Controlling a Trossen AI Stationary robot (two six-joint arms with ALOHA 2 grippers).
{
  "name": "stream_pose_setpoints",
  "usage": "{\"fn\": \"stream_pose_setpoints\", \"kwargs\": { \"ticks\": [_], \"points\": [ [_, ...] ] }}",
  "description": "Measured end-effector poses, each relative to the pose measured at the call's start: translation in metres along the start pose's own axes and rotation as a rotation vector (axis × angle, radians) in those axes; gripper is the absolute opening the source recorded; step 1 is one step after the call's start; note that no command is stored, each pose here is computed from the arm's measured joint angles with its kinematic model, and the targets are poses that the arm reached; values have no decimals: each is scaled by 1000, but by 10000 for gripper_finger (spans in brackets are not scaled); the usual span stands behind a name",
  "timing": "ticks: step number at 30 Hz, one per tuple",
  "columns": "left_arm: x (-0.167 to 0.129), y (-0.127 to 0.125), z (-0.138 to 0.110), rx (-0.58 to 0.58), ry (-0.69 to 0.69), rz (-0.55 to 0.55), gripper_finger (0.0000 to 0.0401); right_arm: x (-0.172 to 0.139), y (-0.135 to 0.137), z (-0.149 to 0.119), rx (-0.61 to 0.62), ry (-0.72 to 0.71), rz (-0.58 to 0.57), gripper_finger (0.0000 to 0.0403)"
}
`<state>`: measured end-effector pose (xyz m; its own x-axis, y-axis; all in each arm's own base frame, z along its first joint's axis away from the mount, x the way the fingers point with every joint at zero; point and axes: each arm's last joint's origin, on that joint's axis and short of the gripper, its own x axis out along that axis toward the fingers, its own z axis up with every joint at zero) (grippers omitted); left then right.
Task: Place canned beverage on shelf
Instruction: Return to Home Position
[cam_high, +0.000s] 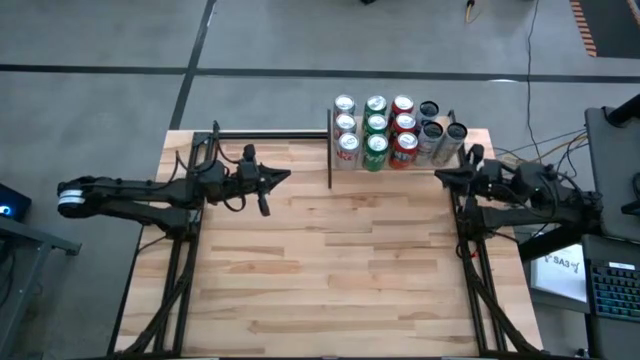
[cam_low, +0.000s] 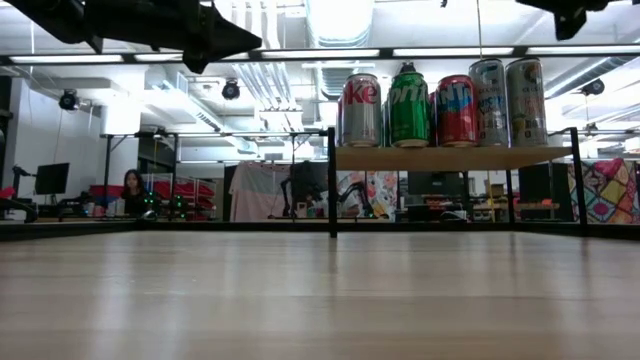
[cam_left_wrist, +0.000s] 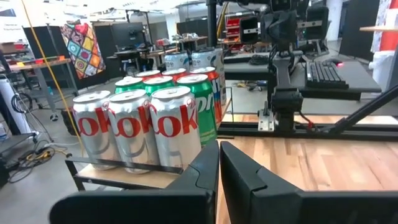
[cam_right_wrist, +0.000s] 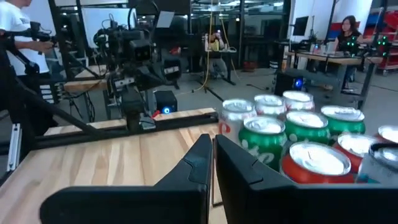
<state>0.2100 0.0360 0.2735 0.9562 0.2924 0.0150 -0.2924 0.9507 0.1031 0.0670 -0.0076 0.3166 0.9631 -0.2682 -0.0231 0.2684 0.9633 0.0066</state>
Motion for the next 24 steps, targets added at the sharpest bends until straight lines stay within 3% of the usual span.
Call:
{"fn": "stream_pose_setpoints", "kwargs": {
  "ticks": [11, 20, 24],
  "points": [
    [-14, 7, 3, 136, 41, 17, 0, -26, -6, -5, 23, -132, 38, 12],
    [-42, 22, 12, 103, 59, 74, 0, -38, -10, -18, 18, -181, 51, 12],
    [-49, 22, 16, 98, 25, 41, 0, -34, -8, -16, 36, -190, 51, 12]
  ]
}}
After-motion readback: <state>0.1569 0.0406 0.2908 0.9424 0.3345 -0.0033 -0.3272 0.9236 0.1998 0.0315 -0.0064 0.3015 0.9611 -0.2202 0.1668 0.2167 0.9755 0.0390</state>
